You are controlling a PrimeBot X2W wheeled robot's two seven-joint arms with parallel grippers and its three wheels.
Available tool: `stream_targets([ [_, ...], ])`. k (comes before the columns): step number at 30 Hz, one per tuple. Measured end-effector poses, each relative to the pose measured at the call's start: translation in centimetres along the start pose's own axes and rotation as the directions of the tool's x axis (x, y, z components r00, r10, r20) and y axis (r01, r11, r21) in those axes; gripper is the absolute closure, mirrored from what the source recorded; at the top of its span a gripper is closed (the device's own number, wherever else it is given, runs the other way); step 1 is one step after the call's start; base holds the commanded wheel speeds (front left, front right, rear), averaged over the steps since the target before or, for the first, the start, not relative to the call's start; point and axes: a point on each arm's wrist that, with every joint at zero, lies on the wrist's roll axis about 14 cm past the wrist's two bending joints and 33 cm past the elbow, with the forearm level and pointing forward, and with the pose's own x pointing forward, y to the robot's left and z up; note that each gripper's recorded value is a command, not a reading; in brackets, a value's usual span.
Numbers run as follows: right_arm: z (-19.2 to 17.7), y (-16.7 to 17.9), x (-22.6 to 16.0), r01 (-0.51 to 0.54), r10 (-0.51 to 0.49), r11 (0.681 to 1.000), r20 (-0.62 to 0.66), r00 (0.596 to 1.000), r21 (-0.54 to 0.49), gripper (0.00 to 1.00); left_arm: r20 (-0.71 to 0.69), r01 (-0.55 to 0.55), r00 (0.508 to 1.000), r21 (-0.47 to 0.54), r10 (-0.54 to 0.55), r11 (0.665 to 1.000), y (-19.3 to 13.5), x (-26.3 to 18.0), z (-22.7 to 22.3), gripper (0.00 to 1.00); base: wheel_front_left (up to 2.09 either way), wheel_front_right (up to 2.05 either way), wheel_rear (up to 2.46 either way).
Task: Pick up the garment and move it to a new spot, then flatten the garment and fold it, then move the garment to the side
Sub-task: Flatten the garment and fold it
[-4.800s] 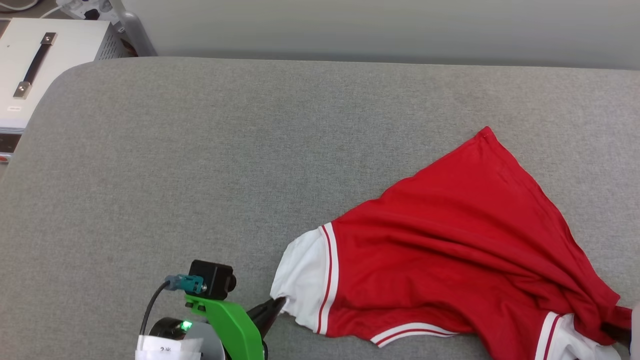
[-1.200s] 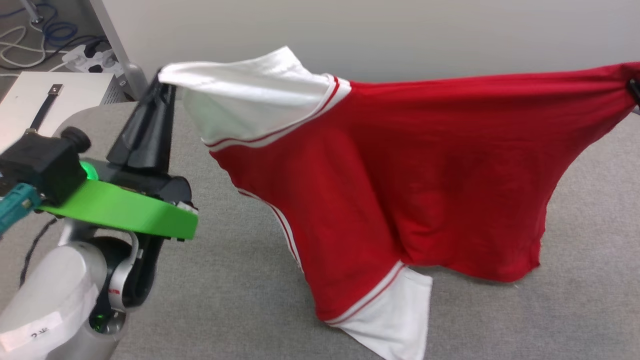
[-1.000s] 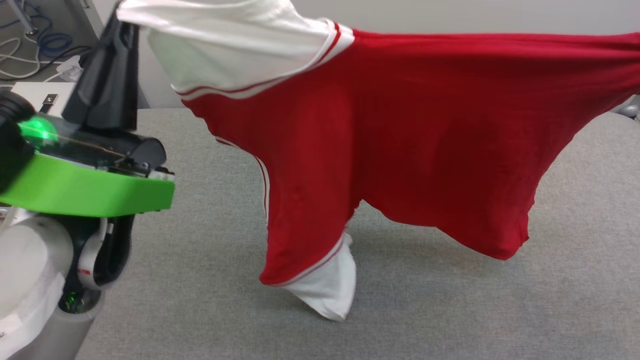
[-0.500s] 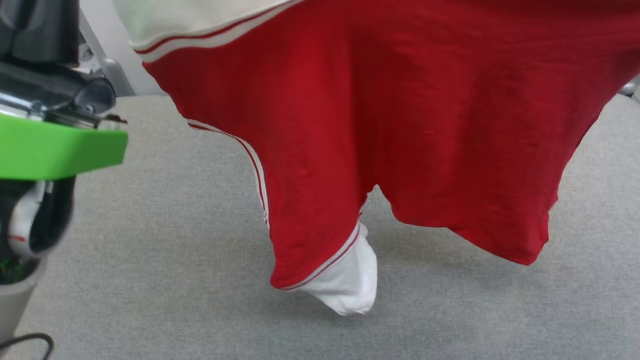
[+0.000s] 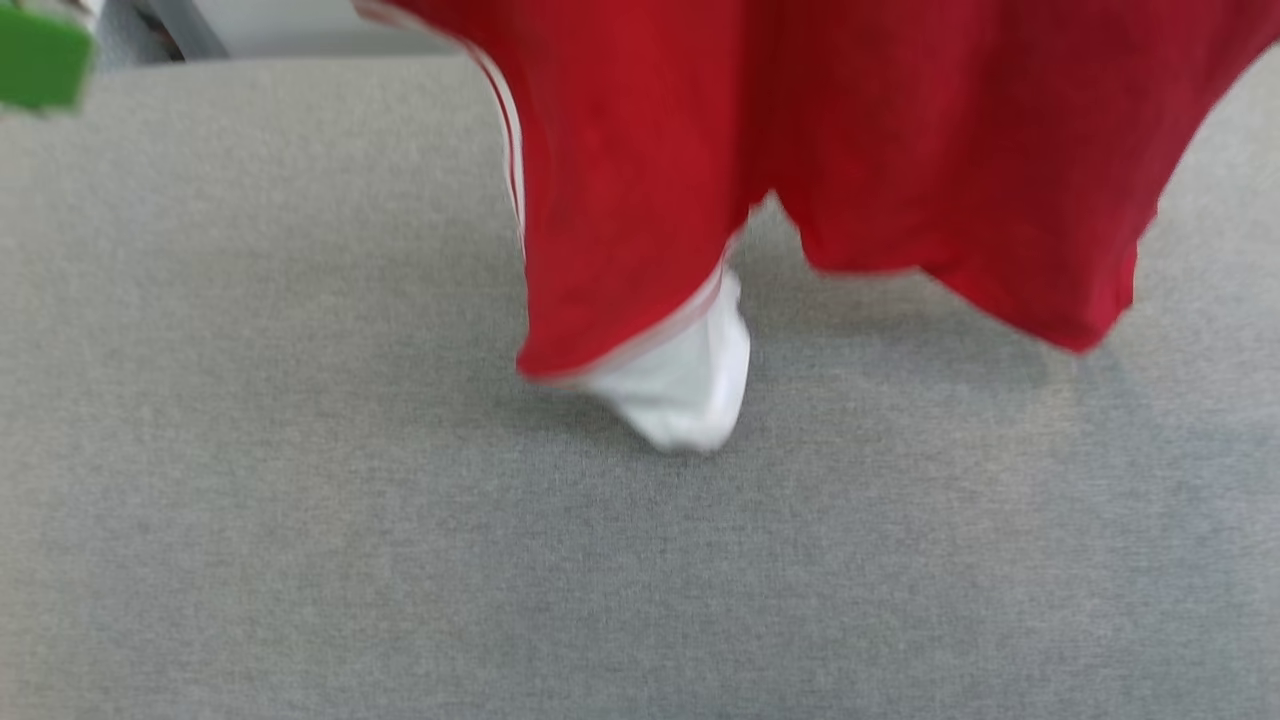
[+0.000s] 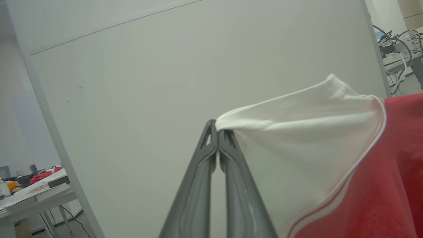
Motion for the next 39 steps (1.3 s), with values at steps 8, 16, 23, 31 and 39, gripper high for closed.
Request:
stream_targets([
  [8,-4.4,-0.5,9.5,0.002,-0.003,0.999,-0.013,1.000,-0.053,1.00,-0.038,-0.022,0.999,0.066,0.025,0.998,4.4,7.2,-6.8,1.00,0.00,0.00,0.00],
  [16,-9.5,0.5,16.3,0.010,-0.008,0.996,0.017,1.000,-0.090,1.00,-0.037,-0.067,0.996,0.174,0.075,0.982,7.2,12.2,-13.6,1.00,0.00,0.00,0.00],
  [23,-13.4,1.1,20.5,0.041,-0.034,0.993,0.065,0.997,-0.110,1.00,0.067,-0.147,0.988,0.149,0.138,0.978,8.6,15.2,-17.8,1.00,0.00,0.00,0.00],
  [31,-18.2,2.5,21.7,0.034,-0.029,0.993,0.047,0.998,-0.114,1.00,0.033,-0.166,0.986,0.104,0.164,0.981,8.2,15.2,-22.4,1.00,0.00,0.00,0.00],
  [39,-24.9,5.1,20.1,-0.029,0.022,0.995,-0.073,0.997,-0.098,1.00,-0.137,-0.110,0.985,0.002,0.109,0.994,4.0,10.3,-30.1,1.00,0.00,0.00,0.00],
])
